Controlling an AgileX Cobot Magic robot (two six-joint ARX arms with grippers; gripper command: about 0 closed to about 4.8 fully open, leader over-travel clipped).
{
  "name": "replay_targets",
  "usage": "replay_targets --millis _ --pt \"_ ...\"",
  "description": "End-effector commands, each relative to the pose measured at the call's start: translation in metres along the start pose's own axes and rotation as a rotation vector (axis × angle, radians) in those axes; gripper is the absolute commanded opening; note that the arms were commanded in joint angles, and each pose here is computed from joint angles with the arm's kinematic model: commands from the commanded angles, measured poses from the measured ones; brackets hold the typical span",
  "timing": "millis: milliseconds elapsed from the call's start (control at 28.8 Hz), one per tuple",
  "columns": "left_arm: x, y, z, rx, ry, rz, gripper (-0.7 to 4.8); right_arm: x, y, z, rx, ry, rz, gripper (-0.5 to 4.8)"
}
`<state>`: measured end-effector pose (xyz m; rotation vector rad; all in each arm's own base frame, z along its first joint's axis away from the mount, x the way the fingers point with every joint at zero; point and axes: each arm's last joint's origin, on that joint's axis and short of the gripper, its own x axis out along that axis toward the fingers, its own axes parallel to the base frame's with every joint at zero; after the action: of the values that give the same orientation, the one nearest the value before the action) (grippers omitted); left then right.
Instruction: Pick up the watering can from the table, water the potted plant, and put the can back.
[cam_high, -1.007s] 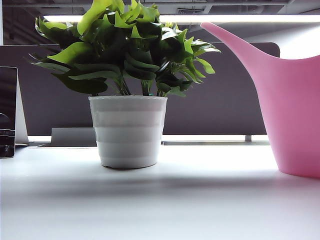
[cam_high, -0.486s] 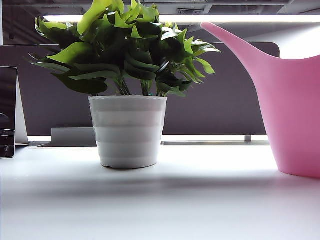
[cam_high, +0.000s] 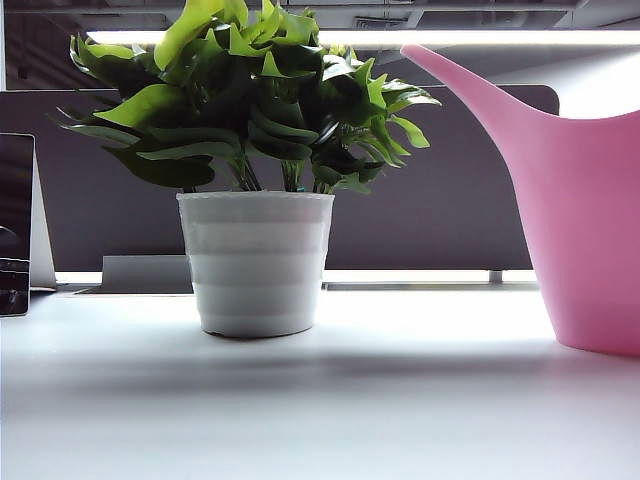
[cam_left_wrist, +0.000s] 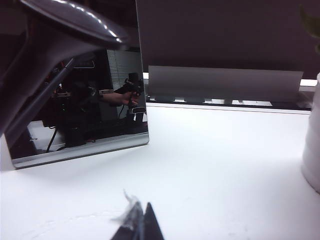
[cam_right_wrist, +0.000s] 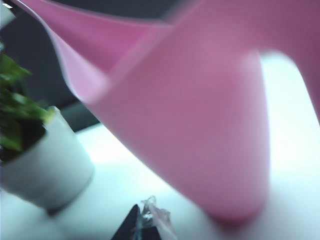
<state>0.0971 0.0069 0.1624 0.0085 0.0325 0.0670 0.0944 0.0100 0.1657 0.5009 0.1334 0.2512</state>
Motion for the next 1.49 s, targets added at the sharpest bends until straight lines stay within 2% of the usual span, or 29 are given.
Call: replay_targets --millis 35,243,382,556,729,972,1111,1215,1250,1319,1424,1493 --pt "0.0 -0.004 0.002 0.006 -0.016 -0.043 -0.05 -0.002 0.002 0.001 0.021 0.045 0.015 0.24" --pt "-0.002 -0.018 0.002 0.009 -0.017 -0.18 -0.05 -0.004 0.006 0.006 0.017 0.036 0.024 0.24" --pt "-0.003 -0.025 0.002 0.011 -0.019 -0.26 -0.05 -0.004 0.005 0.006 0.039 0.039 0.001 0.66" --pt "-0.007 -0.037 0.002 0.014 -0.02 -0.387 -0.05 -0.006 0.0 -0.001 0.078 0.101 -0.115 0.63" --pt "-0.013 -0.05 0.002 0.018 -0.022 -0.533 -0.05 -0.007 -0.001 -0.002 0.085 0.115 -0.136 0.63" --pt "-0.024 -0.064 0.002 0.022 -0.023 -0.714 -0.05 -0.009 -0.005 -0.005 0.063 0.125 -0.243 0.63" --pt "-0.027 -0.068 0.001 0.023 -0.024 -0.769 -0.05 -0.012 -0.007 -0.005 0.054 0.129 -0.337 0.73" --pt "-0.028 -0.068 0.001 0.024 -0.024 -0.774 -0.05 -0.014 -0.007 -0.003 -0.009 0.124 -0.387 0.73" --pt "-0.028 -0.068 0.001 0.023 -0.024 -0.775 -0.05 -0.014 -0.007 -0.002 -0.026 0.117 -0.384 0.84" --pt "-0.028 -0.068 0.001 0.024 -0.024 -0.775 -0.05 -0.013 -0.006 0.001 -0.056 0.095 -0.373 1.71" --pt "-0.028 -0.068 0.001 0.023 -0.024 -0.775 -0.05 -0.012 -0.005 0.005 -0.092 0.052 -0.382 3.28" --pt "-0.028 -0.068 0.001 0.023 -0.024 -0.775 -0.05 -0.012 -0.005 0.006 -0.147 0.038 -0.409 3.39"
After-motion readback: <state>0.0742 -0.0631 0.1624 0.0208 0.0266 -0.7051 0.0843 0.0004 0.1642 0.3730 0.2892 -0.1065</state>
